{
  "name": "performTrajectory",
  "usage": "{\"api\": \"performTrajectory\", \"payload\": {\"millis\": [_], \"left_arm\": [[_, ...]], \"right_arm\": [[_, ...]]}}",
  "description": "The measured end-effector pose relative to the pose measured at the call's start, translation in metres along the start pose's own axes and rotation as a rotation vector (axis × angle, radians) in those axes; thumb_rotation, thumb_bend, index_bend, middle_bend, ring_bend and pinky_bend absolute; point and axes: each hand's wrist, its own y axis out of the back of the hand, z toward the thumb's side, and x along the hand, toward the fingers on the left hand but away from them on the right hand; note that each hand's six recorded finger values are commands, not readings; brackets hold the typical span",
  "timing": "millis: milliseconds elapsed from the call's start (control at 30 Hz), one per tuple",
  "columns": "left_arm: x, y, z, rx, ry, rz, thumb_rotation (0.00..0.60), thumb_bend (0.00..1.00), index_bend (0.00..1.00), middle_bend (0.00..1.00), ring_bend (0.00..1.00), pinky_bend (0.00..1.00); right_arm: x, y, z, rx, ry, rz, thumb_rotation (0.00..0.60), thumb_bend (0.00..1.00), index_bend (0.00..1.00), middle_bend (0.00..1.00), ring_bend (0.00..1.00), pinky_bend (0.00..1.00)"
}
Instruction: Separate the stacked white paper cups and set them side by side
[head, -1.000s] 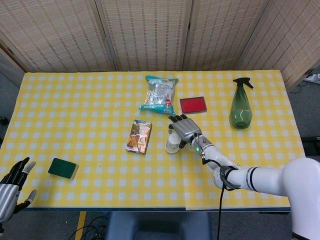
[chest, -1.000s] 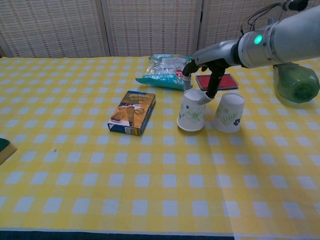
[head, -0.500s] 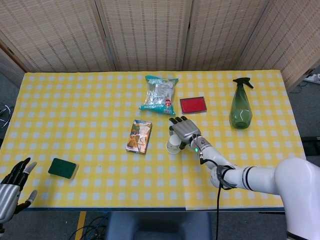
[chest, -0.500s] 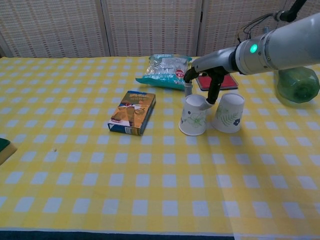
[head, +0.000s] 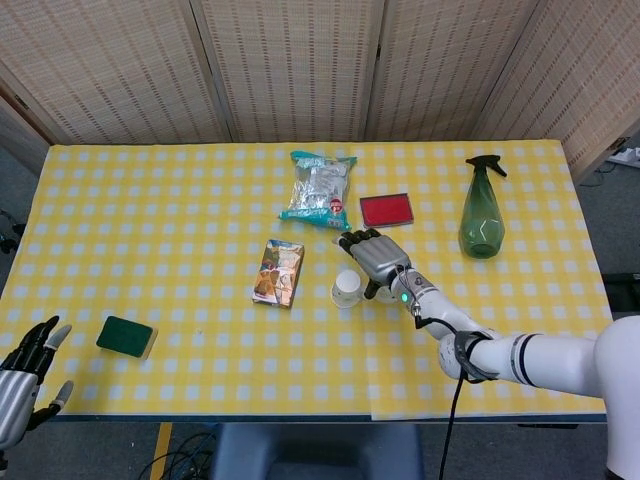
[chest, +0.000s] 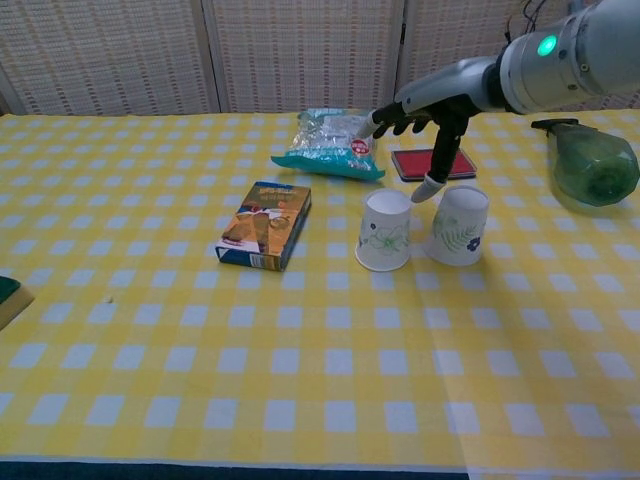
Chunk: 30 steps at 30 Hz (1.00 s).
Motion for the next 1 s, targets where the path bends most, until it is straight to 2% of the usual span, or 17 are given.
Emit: {"api": "performTrajectory", "payload": {"millis": [200, 467, 633, 733, 833, 1000], "left_arm": [[0.000, -0.004, 0.001, 0.011, 0.010, -0.016, 0.600, 0.38, 0.00, 0.00, 0.04, 0.29], [0.006, -0.009, 0.004, 0.015, 0.012, -0.052, 0.600, 0.38, 0.00, 0.00, 0.04, 0.29], [0.009, -0.009, 0.013, 0.019, -0.035, -0.052, 0.600, 0.38, 0.00, 0.00, 0.04, 0.29], [0.013, -0.010, 0.010, 0.032, -0.025, -0.045, 0.600, 0.38, 0.00, 0.00, 0.04, 0.29], [0.016, -0.008, 0.004, 0.039, -0.001, -0.025, 0.600, 0.38, 0.00, 0.00, 0.04, 0.29], [0.020, -0.007, -0.004, 0.042, 0.031, -0.020, 0.600, 0.38, 0.00, 0.00, 0.04, 0.29]], "right_arm": [[0.047, 0.011, -0.023, -0.029, -0.001, -0.080, 0.600, 0.19, 0.00, 0.00, 0.00, 0.00], [0.109, -0.003, -0.074, -0.034, -0.011, -0.216, 0.600, 0.16, 0.00, 0.00, 0.00, 0.00], [0.147, -0.028, -0.111, -0.079, -0.006, -0.355, 0.600, 0.15, 0.00, 0.00, 0.00, 0.00], [0.170, -0.051, -0.141, -0.072, -0.053, -0.439, 0.600, 0.14, 0.00, 0.00, 0.00, 0.00], [0.192, -0.083, -0.164, -0.071, -0.105, -0.490, 0.600, 0.13, 0.00, 0.00, 0.00, 0.00], [0.216, -0.116, -0.178, -0.053, -0.144, -0.545, 0.600, 0.13, 0.00, 0.00, 0.00, 0.00]]}}
